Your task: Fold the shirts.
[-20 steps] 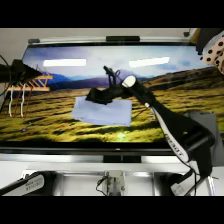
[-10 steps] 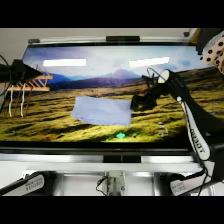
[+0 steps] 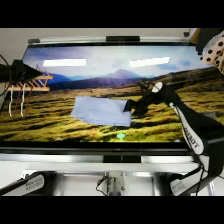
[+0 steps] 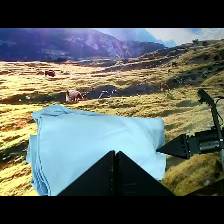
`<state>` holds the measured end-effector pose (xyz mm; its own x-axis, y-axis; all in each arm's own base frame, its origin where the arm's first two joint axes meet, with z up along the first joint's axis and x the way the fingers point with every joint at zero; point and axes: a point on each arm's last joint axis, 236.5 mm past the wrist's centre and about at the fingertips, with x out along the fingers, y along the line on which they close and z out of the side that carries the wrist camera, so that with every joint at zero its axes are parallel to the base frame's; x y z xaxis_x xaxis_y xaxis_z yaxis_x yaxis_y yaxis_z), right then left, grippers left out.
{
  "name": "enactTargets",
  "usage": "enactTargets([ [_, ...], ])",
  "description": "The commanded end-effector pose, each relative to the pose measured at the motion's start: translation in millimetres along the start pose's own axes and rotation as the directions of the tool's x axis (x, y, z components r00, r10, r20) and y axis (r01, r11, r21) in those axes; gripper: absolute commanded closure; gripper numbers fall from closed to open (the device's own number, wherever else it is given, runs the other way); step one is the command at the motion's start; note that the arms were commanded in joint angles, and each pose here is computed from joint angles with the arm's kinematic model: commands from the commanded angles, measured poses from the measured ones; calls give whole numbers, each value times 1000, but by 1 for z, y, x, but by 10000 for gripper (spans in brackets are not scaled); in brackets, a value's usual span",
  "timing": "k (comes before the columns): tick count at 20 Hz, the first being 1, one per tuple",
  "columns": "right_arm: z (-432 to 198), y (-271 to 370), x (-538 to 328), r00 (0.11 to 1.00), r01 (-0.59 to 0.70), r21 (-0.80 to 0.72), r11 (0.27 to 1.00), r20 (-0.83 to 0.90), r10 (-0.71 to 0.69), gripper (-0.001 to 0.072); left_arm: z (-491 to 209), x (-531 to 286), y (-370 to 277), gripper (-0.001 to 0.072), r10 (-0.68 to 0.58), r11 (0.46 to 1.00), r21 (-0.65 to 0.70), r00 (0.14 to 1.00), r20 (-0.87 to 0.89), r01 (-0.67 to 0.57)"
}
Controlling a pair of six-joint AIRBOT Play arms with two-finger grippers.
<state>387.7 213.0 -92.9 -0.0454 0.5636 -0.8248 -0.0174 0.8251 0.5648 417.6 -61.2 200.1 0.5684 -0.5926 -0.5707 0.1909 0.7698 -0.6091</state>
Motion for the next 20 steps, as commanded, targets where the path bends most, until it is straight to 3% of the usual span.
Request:
enactTargets([
  [1,13,11,14,998,-35,5,999,55,35,32,0,0,0,667,0,1000,0,1000,0,0],
  [3,8,20,20,996,-88,27,996,25,87,208,0,0,0,667,0,1000,0,1000,0,0],
  [5,10,40,17,985,-169,-43,985,35,171,447,0,0,0,667,0,1000,0,1000,0,0],
  [7,23,62,-3,964,-243,-127,962,80,254,613,0,0,0,667,0,1000,1,1000,0,0],
  [12,58,63,-116,943,-178,-258,950,230,239,624,0,0,0,667,0,1000,0,1000,0,0],
  [16,54,-13,-221,924,-3,-111,994,380,45,624,0,0,0,667,0,1000,0,1000,-1,0],
  [20,11,-99,-307,876,142,95,985,452,-170,624,-1,0,0,667,-1,1000,0,1000,-3,1],
])
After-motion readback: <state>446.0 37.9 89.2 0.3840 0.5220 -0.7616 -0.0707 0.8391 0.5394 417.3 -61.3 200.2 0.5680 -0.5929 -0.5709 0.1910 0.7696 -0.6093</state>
